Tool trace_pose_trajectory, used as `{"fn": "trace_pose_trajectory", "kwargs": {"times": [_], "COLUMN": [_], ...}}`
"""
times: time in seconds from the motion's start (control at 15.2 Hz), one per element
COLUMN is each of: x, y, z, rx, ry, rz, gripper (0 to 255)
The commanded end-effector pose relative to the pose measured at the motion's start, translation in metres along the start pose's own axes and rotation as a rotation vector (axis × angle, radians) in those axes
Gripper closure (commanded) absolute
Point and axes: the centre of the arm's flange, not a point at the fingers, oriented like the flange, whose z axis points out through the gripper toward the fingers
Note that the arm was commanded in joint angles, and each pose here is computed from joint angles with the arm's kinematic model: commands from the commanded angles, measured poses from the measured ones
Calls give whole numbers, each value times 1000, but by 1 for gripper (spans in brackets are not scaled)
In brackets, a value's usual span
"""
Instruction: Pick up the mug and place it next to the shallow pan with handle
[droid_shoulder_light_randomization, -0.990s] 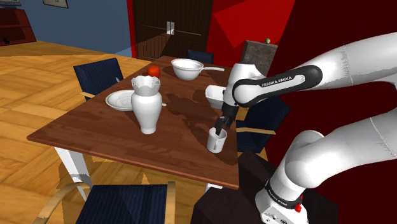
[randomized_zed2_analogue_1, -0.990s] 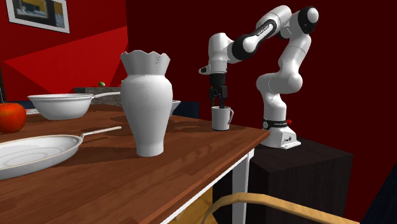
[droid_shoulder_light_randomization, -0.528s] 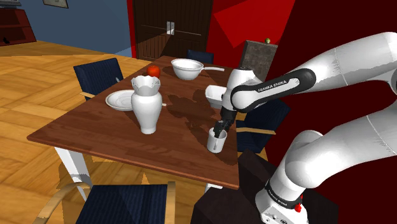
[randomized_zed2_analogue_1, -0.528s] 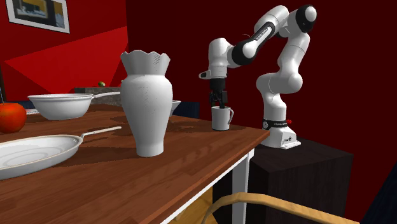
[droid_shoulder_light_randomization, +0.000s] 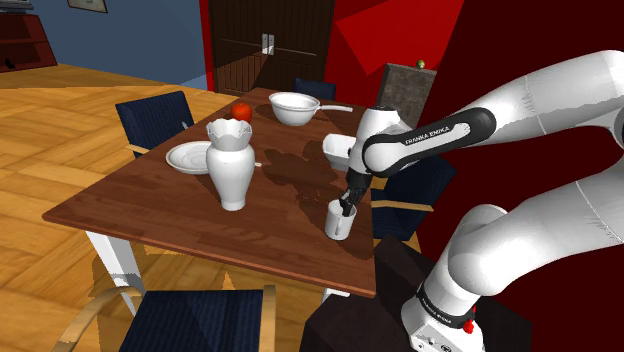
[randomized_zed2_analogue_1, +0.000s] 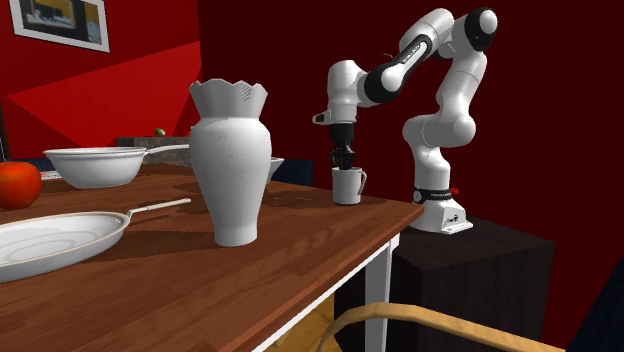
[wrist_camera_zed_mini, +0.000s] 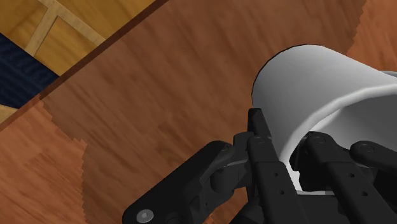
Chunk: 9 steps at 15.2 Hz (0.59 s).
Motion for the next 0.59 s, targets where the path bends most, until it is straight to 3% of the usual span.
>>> {"fn": "trace_pose_trajectory", "kwargs": {"times": [0.0,0.33,0.53], "x": [0,0,0], "y": [0,0,-1], "z": [0,0,-16], "rx": [0,0,0], "ry": [0,0,0], "rz": [0,0,0], "gripper": [255,255,255]}}
